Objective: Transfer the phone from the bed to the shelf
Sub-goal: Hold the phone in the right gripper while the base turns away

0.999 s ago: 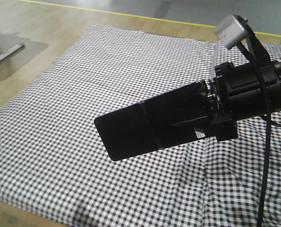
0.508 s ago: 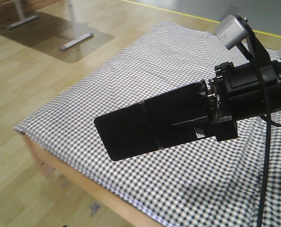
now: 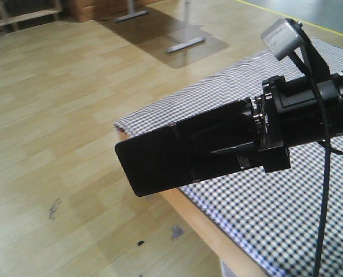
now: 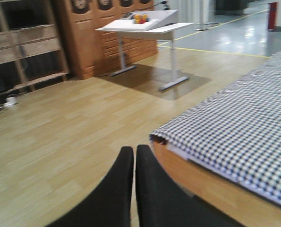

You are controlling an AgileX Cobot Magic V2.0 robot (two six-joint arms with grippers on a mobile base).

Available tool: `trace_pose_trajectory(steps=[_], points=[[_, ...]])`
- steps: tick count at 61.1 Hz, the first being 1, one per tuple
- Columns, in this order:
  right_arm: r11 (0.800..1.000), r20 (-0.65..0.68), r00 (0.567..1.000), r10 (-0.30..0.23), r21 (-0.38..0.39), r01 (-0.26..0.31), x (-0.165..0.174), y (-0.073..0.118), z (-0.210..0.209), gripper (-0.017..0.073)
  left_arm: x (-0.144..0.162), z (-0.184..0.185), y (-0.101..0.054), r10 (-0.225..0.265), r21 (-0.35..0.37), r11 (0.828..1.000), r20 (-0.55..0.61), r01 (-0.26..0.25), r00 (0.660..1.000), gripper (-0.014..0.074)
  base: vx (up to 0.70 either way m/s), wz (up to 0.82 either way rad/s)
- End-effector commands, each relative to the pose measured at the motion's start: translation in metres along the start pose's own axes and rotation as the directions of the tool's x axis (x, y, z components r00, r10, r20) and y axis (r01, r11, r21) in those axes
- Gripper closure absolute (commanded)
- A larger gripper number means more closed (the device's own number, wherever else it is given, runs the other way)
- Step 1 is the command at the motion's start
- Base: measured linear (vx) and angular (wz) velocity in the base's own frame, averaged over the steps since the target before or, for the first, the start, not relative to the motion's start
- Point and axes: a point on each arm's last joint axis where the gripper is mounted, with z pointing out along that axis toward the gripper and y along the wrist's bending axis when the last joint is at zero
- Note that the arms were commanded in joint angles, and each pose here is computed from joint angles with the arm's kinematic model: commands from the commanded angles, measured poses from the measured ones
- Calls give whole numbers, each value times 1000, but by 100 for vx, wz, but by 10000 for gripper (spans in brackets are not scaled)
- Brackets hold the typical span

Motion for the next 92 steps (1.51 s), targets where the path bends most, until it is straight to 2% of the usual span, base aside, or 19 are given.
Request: trace_pose_trajectory(steps=[1, 55, 92], points=[[997, 65, 998, -21, -78, 26, -11, 19, -9, 561, -15, -3, 1, -9, -2, 1000, 99, 9, 995, 593, -16, 63], [997, 64, 998, -21, -78, 26, -11, 19, -9, 561, -15, -3, 1, -9, -2, 1000, 99, 9, 995, 593, -16, 61], [997, 70, 997, -24, -78, 29, -11, 20, -10, 561, -15, -3, 1, -9, -2, 1000, 99, 9, 995, 593, 0, 10]])
